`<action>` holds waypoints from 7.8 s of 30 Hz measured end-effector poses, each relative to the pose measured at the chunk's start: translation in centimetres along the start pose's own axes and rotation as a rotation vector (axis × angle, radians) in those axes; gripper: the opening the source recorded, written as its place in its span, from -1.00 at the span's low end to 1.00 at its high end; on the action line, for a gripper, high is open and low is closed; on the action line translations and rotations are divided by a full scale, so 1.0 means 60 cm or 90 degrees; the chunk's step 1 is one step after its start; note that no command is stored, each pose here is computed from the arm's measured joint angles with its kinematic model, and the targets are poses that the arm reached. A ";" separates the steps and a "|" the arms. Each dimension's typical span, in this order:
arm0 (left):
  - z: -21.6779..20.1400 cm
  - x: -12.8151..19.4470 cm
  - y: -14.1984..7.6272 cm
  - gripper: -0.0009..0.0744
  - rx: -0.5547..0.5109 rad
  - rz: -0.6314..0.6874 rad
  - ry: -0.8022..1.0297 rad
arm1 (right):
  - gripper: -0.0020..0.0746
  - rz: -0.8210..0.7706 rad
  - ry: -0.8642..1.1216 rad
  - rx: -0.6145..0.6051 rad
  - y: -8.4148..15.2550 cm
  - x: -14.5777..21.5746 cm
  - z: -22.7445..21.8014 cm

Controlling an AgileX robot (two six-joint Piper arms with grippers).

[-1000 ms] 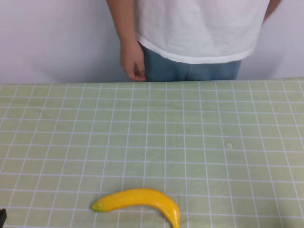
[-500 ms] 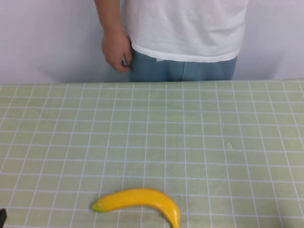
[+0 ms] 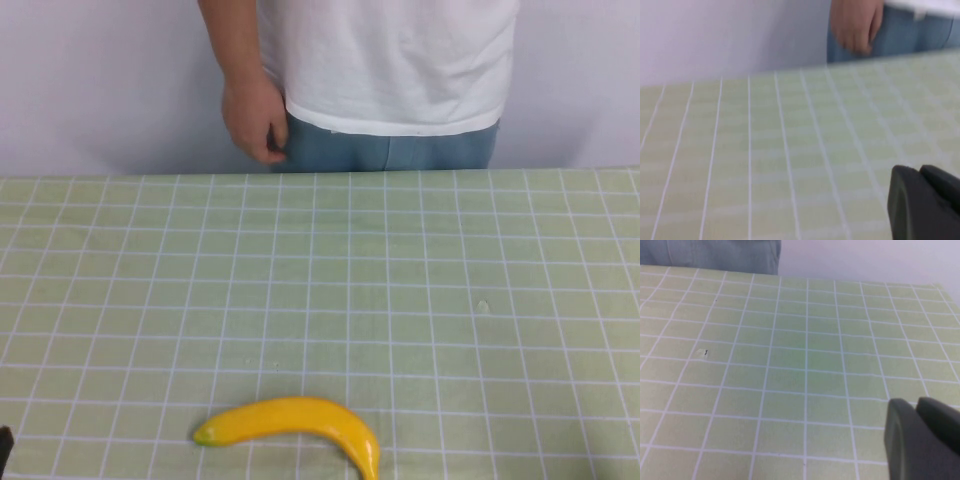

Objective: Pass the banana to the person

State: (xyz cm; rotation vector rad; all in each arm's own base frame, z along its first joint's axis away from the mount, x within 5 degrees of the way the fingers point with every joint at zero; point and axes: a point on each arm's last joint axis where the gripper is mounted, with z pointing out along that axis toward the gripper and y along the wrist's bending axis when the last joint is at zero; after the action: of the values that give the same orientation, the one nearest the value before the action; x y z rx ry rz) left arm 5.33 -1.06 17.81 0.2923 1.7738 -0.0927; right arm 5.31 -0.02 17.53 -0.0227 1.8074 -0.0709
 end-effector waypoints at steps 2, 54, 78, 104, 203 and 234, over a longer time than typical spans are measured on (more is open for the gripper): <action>0.000 -0.010 -0.001 -0.98 0.003 -0.010 -0.042 | -0.97 0.000 0.000 0.000 0.000 0.000 0.000; 0.123 -0.277 -0.029 -0.98 0.224 0.022 0.210 | -0.97 0.000 0.000 0.000 0.000 0.000 0.000; 0.343 -0.135 -0.167 0.30 0.457 0.399 0.562 | -0.97 0.000 0.000 0.000 0.000 0.000 0.000; 0.375 -0.085 -0.185 -0.23 0.463 0.360 0.613 | -0.97 0.000 0.000 0.000 0.000 0.000 0.000; -0.016 -0.186 -0.003 -0.98 0.148 0.172 0.363 | -0.97 0.000 0.000 0.000 0.000 0.000 0.000; -0.002 -0.003 0.003 -0.98 -0.042 -0.013 0.011 | -0.97 0.000 0.001 0.000 0.000 0.000 0.000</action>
State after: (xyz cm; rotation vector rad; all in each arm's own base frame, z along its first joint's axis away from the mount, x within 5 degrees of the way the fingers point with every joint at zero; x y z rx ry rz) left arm 5.29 -0.91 17.99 0.2280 1.7939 -0.0452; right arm 5.32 -0.02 17.52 -0.0227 1.8088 -0.0708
